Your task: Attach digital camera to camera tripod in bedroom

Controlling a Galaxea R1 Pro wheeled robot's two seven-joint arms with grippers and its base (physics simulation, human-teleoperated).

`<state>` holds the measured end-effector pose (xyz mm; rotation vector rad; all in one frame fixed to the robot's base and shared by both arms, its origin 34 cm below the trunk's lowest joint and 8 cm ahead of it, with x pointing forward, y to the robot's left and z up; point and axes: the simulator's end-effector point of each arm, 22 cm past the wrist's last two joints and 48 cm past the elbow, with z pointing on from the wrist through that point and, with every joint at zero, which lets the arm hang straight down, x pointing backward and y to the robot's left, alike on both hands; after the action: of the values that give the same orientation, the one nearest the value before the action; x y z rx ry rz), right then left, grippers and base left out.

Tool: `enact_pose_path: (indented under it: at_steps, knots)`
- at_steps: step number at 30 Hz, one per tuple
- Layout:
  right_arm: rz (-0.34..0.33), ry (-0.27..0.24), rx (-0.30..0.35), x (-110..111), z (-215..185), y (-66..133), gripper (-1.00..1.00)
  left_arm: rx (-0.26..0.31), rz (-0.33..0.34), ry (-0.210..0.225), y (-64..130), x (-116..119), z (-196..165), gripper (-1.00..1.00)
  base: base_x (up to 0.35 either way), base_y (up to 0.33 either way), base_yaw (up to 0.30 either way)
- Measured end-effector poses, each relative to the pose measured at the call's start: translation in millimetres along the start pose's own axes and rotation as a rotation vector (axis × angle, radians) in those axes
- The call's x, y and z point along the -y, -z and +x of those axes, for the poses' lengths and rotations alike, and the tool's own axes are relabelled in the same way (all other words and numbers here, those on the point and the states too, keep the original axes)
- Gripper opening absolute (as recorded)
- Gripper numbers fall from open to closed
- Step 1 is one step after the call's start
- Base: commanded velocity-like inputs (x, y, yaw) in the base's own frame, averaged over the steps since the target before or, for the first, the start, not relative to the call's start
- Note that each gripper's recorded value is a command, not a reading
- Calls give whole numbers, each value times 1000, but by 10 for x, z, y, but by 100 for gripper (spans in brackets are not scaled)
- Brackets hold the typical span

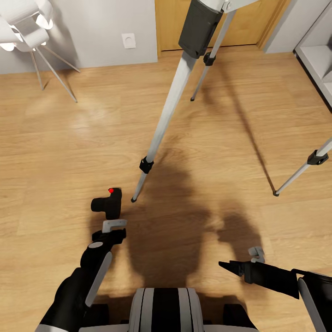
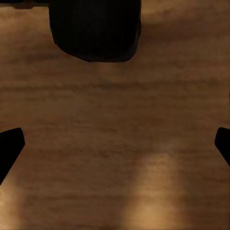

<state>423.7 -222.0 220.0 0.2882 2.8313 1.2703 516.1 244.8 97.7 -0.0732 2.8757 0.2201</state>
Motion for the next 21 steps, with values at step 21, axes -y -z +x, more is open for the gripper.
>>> enact_pose_path:
  at_steps: [21]
  knots:
    - [-4,10,7,-10,-14,-4,100,55,-46,-50,-171,-65,-457,100,0,0,0]
